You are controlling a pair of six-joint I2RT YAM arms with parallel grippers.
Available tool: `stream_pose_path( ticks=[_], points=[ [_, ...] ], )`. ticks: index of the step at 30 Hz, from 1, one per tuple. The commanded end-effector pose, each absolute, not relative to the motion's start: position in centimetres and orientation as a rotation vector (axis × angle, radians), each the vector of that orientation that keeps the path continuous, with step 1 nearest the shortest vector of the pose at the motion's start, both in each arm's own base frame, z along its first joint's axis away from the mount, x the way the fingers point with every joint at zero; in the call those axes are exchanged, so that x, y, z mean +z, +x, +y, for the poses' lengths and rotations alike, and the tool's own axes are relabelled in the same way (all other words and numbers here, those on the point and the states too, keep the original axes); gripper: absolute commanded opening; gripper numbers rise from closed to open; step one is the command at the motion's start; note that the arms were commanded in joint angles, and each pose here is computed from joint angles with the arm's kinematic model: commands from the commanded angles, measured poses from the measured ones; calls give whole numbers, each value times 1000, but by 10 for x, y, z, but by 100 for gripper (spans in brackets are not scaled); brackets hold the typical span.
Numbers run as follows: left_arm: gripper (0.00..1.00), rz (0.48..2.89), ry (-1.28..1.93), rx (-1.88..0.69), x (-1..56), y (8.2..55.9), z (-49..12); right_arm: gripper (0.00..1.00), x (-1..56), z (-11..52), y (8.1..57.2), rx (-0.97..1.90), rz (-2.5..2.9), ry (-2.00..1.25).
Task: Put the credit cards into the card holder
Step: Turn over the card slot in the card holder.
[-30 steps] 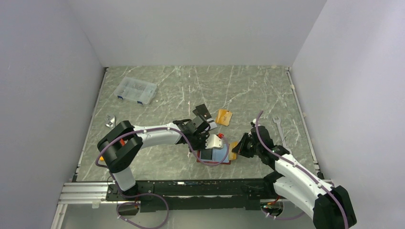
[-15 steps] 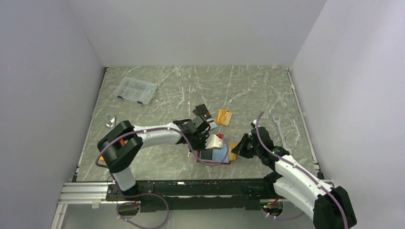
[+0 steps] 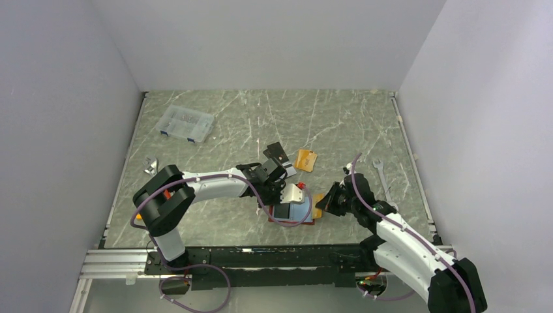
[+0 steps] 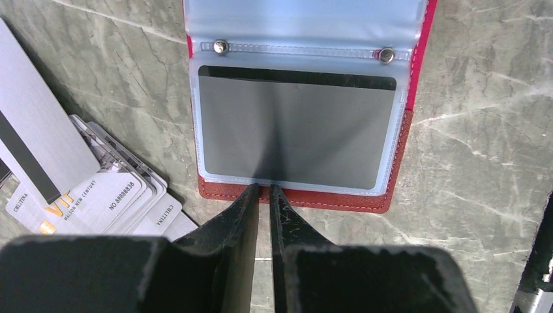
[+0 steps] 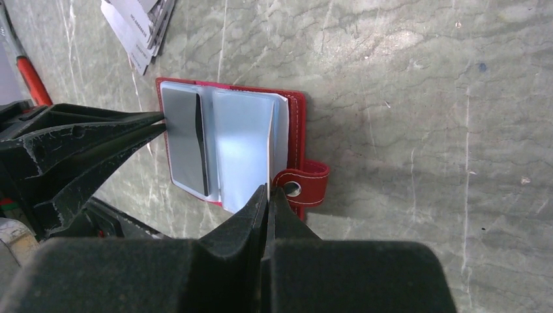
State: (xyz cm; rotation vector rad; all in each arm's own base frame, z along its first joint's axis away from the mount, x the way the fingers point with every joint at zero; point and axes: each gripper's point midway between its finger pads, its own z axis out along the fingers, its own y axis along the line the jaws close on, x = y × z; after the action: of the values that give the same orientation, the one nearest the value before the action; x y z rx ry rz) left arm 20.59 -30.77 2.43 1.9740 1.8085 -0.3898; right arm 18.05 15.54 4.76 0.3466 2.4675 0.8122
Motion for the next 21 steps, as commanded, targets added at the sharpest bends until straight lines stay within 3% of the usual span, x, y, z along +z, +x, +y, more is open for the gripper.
stream_pose_path(
  ticks=[1, 21],
  points=[
    [17, 1784, 1992, -371, 31, 207, -308, 0, 57, 165, 186, 901, 2422, 359],
    [15, 1790, 1997, -372, 30, 206, -307, 0, 66, 175, 188, 944, 2417, 241]
  ],
)
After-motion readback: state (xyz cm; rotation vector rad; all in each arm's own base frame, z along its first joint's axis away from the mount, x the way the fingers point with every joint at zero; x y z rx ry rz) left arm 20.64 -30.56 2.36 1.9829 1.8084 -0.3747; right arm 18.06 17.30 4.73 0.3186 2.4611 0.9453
